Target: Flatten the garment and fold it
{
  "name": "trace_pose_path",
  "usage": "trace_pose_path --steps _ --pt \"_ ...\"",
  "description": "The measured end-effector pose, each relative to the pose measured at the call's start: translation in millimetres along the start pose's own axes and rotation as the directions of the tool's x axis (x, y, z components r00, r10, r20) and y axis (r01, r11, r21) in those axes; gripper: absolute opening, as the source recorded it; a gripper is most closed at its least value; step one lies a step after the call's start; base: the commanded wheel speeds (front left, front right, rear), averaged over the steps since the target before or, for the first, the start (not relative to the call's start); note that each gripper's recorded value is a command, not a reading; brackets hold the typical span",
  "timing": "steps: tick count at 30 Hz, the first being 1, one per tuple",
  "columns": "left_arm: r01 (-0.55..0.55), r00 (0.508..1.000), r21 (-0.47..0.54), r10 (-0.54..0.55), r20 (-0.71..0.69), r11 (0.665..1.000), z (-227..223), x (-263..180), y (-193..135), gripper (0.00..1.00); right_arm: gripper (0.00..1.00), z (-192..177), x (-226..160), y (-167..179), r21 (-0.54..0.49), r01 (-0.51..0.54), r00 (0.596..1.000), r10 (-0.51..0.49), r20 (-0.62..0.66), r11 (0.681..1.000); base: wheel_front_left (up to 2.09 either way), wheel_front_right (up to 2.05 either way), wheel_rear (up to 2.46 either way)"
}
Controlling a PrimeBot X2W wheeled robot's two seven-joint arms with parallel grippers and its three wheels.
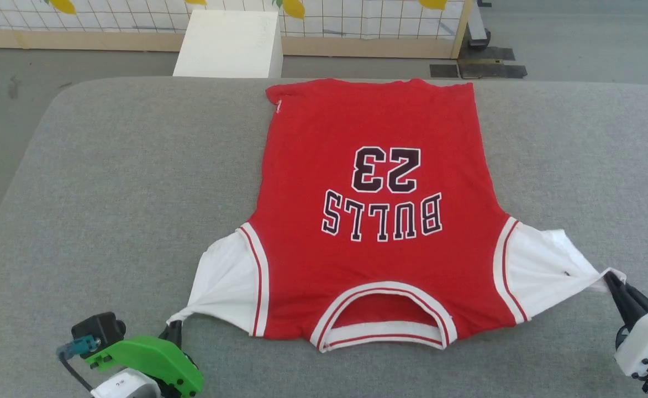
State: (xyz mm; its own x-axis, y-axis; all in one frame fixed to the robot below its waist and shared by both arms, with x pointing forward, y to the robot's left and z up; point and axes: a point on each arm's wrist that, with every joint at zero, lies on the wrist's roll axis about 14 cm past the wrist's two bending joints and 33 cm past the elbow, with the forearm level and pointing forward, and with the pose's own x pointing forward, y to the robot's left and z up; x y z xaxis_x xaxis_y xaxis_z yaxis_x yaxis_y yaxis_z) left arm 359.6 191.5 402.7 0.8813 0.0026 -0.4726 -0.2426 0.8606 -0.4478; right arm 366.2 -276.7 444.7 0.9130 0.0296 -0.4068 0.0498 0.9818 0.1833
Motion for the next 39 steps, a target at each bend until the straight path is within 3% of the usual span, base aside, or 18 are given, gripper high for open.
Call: trace_pose_path --steps 5,8,14,18,21,22,24,25,31,39 --pt "-0.019 0.996 0.156 0.032 -0.083 0.988 -7 -1 2 0.0 0.0 -15 2 11 -0.117 -0.033 0.99 0.016 -0.144 0.993 0.0 0.0 0.0" --pt "-0.016 0.989 0.22 0.047 -0.137 0.975 -15 0 2 0.0 0.0 -30 6 20 -0.225 -0.079 0.957 0.011 -0.29 0.971 0.0 0.0 0.0" --pt "-0.007 0.987 0.225 0.043 -0.155 0.974 -17 6 -5 0.0 0.0 -54 17 28 -0.34 -0.146 0.846 -0.061 -0.529 0.929 0.0 0.0 0.0" --pt "-0.005 0.99 0.213 0.035 -0.138 0.977 -13 11 -8 0.0 0.0 -79 17 24 -0.361 -0.171 0.742 -0.122 -0.66 0.917 0.0 0.0 0.0" --pt "-0.012 0.992 0.205 0.038 -0.124 0.979 -10 12 -7 0.0 0.0 -85 20 25 -0.38 -0.193 0.703 -0.143 -0.697 0.905 0.0 0.0 0.0" --pt "-0.015 0.992 0.202 0.04 -0.122 0.979 -9 13 -6 0.0 0.0 -84 23 26 -0.381 -0.195 0.703 -0.142 -0.697 0.904 0.0 0.0 0.0" --pt "-0.02 0.992 0.198 0.044 -0.12 0.98 -9 12 -5 0.0 0.45 -83 26 26 -0.383 -0.198 0.701 -0.142 -0.698 0.903 0.0 0.0 0.0" --pt "-0.02 0.992 0.197 0.044 -0.116 0.98 -8 13 -5 0.0 1.0 -82 27 26 -0.378 -0.193 0.709 -0.138 -0.692 0.905 0.0 0.0 0.0" --pt "-0.003 0.995 0.195 0.022 -0.1 0.981 -3 11 -12 0.0 1.0 -51 29 25 -0.309 -0.142 0.785 -0.083 -0.614 0.94 0.0 0.0 0.0" --pt "0.032 0.997 0.196 -0.019 -0.069 0.98 7 7 -25 0.0 1.0 33 10 3 -0.159 -0.006 0.934 -0.052 -0.354 0.987 0.0 0.0 0.0"
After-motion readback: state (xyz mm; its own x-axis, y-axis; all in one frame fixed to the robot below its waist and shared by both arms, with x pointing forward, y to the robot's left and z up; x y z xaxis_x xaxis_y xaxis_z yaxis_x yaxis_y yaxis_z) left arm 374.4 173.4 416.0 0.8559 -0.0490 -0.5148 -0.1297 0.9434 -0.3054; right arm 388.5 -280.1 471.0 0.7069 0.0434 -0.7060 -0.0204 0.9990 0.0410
